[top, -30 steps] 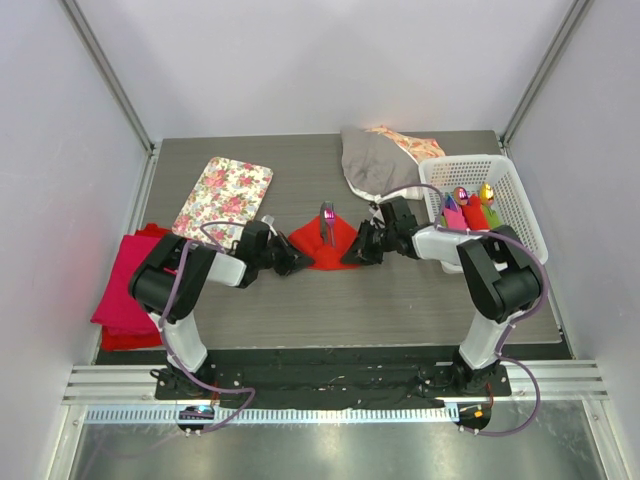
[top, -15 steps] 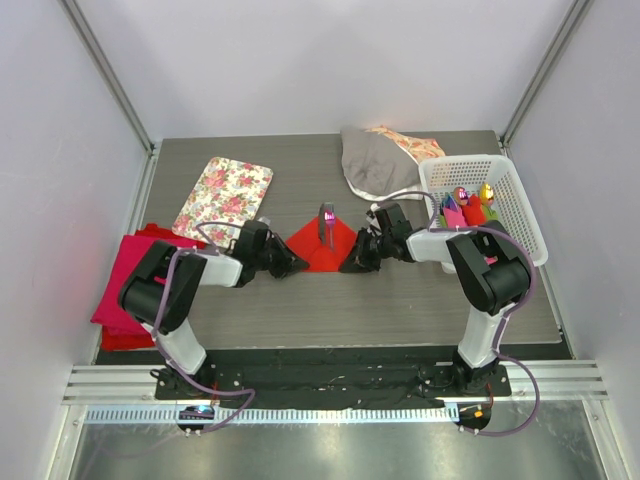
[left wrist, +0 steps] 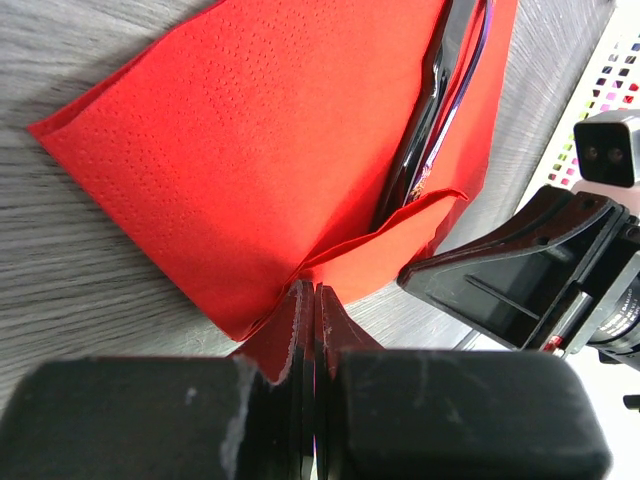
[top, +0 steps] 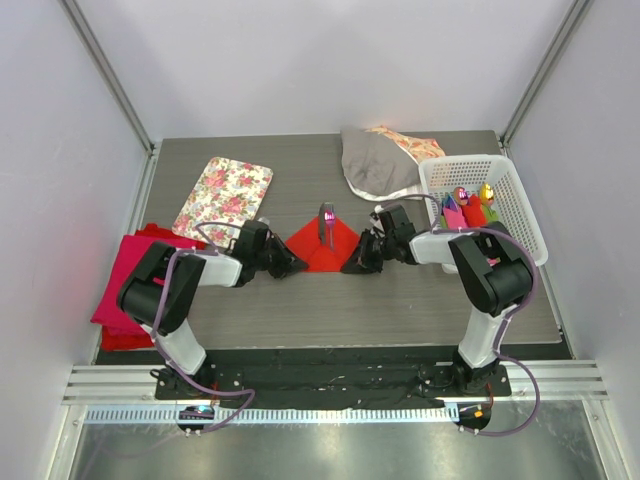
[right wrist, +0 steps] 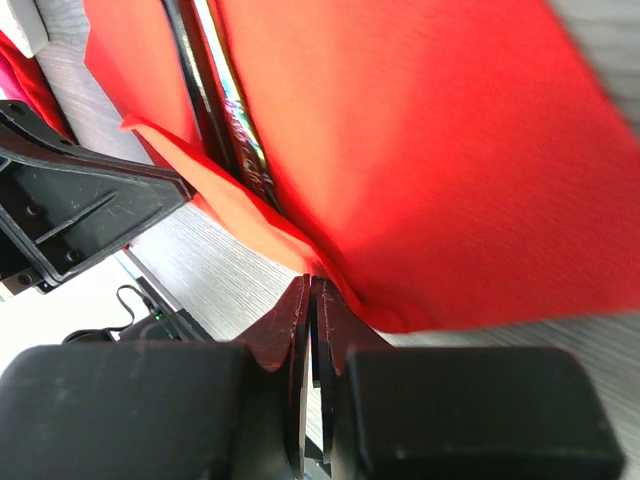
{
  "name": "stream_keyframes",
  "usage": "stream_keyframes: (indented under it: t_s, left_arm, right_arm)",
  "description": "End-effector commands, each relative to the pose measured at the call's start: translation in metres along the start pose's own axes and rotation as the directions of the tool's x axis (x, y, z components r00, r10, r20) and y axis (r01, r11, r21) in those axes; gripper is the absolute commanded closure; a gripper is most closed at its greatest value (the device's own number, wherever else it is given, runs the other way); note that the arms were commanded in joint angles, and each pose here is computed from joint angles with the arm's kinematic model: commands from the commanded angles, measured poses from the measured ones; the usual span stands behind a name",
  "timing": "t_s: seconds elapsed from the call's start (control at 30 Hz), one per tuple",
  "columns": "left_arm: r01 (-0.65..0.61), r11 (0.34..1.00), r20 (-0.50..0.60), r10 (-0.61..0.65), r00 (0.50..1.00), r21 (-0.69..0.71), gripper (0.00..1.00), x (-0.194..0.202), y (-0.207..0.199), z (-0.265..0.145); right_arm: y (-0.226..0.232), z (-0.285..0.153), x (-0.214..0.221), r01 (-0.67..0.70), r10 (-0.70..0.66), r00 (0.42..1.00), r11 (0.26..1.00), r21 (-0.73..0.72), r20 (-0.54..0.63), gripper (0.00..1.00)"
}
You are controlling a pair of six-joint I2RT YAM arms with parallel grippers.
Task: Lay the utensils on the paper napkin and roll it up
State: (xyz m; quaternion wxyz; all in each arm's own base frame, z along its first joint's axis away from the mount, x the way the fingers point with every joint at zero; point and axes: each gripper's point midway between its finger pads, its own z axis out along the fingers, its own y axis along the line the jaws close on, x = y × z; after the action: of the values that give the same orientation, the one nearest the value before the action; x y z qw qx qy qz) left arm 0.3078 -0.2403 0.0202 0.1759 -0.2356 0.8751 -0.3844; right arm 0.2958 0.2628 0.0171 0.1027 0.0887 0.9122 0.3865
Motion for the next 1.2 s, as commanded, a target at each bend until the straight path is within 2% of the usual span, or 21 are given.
stream_keyframes:
  t_s: [0.0,0.33,0.43,0.53,0.73,0.97,1.17]
  left_arm:
    - [0.008,0.996,0.003,-0.008,1.0,-0.092,1.0,0.001,0.021,-0.003]
    - [0.006,0.995,0.005,-0.006,1.0,-0.097,1.0,0.001,0.021,-0.005]
    - [0.0,0.996,0.006,0.0,1.0,-0.092,1.0,0.0,0.019,-0.004]
    - [-0.01,0.996,0.003,0.01,1.0,-0.083,1.0,-0.001,0.016,-0.004]
    - [-0.027,0.996,-0.001,0.027,1.0,-0.082,1.0,-0.003,0.011,-0.005]
    - [-0.036,0.995,0.001,0.036,0.999,-0.088,1.0,-0.006,0.009,-0.005]
    - [-0.046,0.997,-0.002,0.046,0.999,-0.057,1.0,-0.004,0.003,-0.007]
  right_arm:
    - [-0.025,-0.01,0.002,-0.046,0.044,0.999,0.996,0.075,0.028,0.9]
    - [-0.029,-0.025,-0.003,-0.079,0.075,0.995,0.995,0.06,0.06,0.89]
    - [0.001,-0.033,-0.009,0.007,-0.002,0.996,0.998,-0.056,0.084,0.86]
    - [0.023,-0.04,-0.019,0.108,-0.099,0.989,0.991,-0.08,0.107,0.82]
    - [0.048,-0.035,-0.018,0.15,-0.139,0.987,0.98,-0.13,0.086,0.82]
    - [0.038,-0.004,-0.011,0.133,-0.132,0.991,0.986,-0.096,0.021,0.83]
    - [0.021,0.007,-0.012,0.109,-0.108,0.994,0.993,-0.041,0.013,0.85]
